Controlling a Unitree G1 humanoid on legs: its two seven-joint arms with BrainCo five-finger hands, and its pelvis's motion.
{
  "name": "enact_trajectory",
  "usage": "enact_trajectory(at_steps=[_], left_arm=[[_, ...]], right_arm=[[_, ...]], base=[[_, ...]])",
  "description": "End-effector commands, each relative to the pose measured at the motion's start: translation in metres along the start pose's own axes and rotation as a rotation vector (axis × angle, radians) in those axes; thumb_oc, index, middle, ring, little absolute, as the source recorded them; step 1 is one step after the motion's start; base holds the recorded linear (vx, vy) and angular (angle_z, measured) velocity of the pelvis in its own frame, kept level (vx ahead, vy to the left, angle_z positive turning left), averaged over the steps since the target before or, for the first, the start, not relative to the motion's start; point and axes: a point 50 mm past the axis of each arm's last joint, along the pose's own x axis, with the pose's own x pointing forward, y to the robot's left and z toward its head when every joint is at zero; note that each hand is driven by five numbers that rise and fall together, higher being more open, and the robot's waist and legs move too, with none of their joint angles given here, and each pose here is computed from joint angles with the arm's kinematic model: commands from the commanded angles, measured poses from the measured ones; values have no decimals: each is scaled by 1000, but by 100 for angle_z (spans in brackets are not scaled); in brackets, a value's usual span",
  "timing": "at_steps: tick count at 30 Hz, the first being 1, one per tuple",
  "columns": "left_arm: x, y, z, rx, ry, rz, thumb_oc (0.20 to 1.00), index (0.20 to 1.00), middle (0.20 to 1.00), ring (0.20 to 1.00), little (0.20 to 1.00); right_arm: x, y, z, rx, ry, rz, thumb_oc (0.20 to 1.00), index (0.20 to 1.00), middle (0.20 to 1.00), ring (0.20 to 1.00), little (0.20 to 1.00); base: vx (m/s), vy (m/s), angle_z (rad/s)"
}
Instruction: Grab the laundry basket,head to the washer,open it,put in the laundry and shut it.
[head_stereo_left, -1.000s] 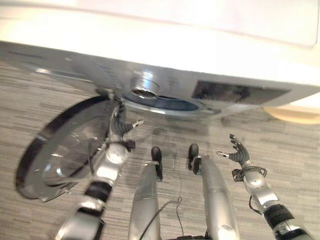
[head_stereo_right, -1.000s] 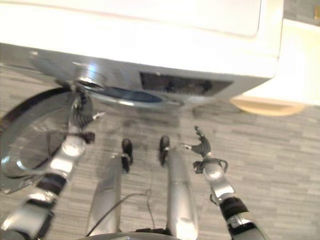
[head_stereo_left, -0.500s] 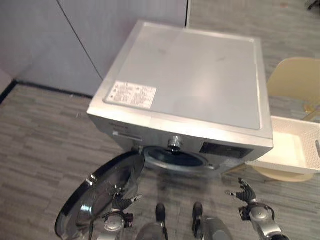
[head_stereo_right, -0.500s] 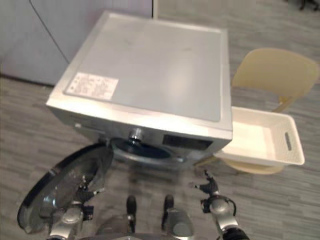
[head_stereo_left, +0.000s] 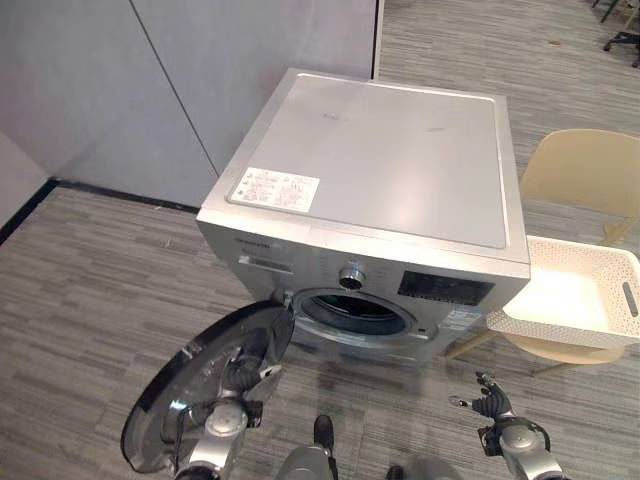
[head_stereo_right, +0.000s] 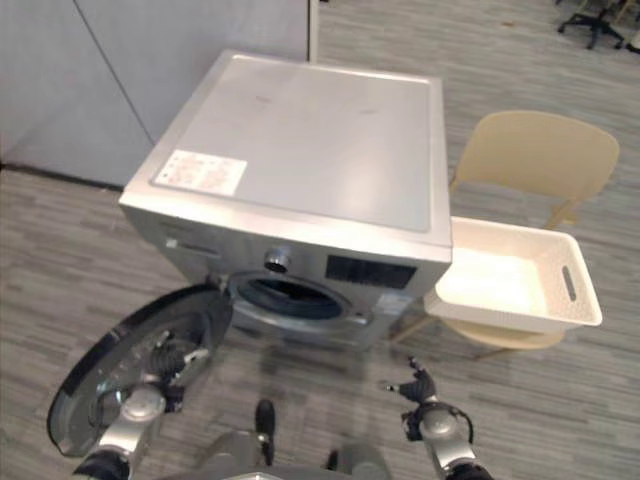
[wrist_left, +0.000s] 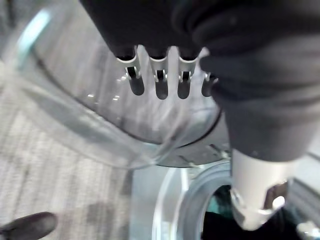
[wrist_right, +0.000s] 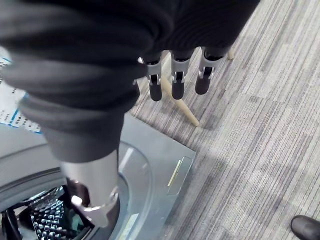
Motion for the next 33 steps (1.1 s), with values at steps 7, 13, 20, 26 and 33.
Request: enact_trajectory(at_steps=[7,13,20,26,33], left_arm=[[2,-6,13,43,-69,-33,1000,1000,1000,1000,1000],[3,-15,27,52,-121,-59,1000,1000,1000,1000,1000],[10,8,97,263,-402,4,1000,1000,1000,1000,1000],[11,78,185,446,-629,291,1000,1000,1000,1000,1000],[9,161,225,597,-539,567,1000,1000,1000,1000,1000]], right_arm=[[0,-15,-3,-9,-2,-47,1000,1000,1000,1000,1000],[0,-15,-10,8,34,-49,1000,1000,1000,1000,1000],[1,-17,1,-15,-18,-45,1000,1000,1000,1000,1000],[0,-21,9,-72,-74,-17,1000,1000,1000,1000,1000],[-2,-26,8,-108,-79,6,1000,1000,1000,1000,1000]], base=[[-316,32,44],[-20,156,43],[70,209,18],[10,149,-31],[6,111,-22]])
